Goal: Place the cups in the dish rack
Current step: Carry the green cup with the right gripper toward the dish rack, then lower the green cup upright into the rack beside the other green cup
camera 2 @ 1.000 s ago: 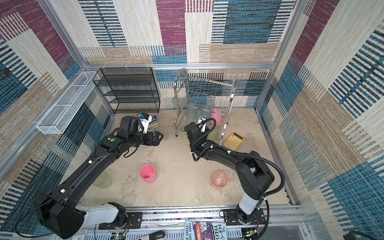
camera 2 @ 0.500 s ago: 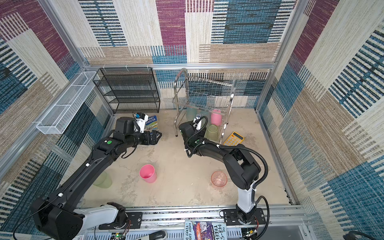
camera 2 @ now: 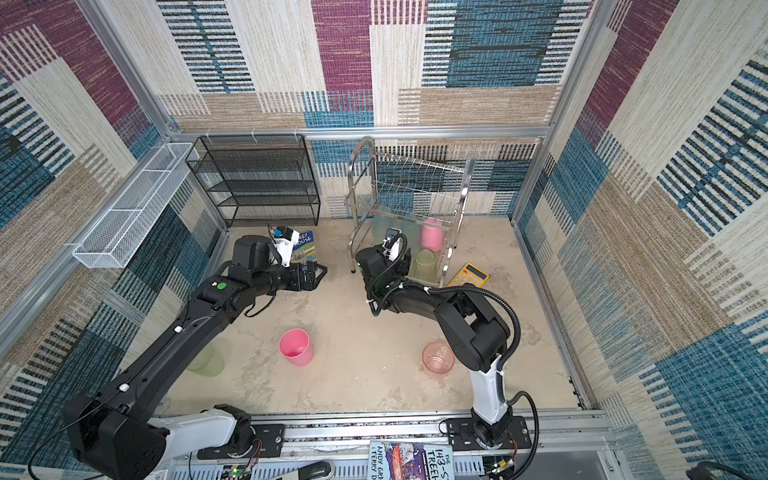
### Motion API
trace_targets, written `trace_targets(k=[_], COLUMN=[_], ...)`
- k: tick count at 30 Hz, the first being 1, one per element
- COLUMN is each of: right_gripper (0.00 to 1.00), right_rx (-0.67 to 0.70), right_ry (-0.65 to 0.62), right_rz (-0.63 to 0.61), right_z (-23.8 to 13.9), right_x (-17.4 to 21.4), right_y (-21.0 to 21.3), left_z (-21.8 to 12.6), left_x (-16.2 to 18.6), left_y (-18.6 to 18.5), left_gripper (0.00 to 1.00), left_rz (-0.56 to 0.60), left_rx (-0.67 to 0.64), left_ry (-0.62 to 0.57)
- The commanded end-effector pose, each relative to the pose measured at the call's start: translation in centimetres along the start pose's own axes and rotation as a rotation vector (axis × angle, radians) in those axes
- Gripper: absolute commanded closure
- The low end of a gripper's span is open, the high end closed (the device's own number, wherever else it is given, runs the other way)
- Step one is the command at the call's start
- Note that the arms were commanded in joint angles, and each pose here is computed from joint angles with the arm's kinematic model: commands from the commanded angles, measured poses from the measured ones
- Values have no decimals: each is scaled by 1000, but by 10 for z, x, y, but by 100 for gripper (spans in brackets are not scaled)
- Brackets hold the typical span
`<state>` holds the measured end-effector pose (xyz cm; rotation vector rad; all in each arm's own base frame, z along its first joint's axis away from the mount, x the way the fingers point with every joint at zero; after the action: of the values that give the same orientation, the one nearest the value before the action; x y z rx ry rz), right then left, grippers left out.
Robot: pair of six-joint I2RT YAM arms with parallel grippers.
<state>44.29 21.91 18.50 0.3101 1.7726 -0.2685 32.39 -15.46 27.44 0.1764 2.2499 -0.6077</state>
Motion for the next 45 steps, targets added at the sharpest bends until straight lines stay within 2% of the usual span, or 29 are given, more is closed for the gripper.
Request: trace_targets(k=[1,33,45], right_gripper=[37,37,37], right_rx=[21,80,93], right_ry=[-40,-94,-88], right_rz=[38,19,6], right_z=[1,26,38], right_x=[-9,-17,-7], right_y=[2,-5,-6], left_z=[1,9,14], left_x=[-3,2,5], left_y=[-3,-2,0], left_gripper=[0,0,0], left_rz=[-34,-47,-51], left_rx=[17,29,24], left_ry=[-15,9,26])
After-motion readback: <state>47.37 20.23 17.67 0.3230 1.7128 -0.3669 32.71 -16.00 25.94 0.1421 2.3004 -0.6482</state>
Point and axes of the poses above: each gripper's point midway between its finger pads, its own z axis out along the fingers, its own y axis along the line the jaws close on, x = y × z, the point moved 3 cm from there along -z, back along the fingers, and after that the axes turned 2 degrees about -z, right-handed, at the moved point
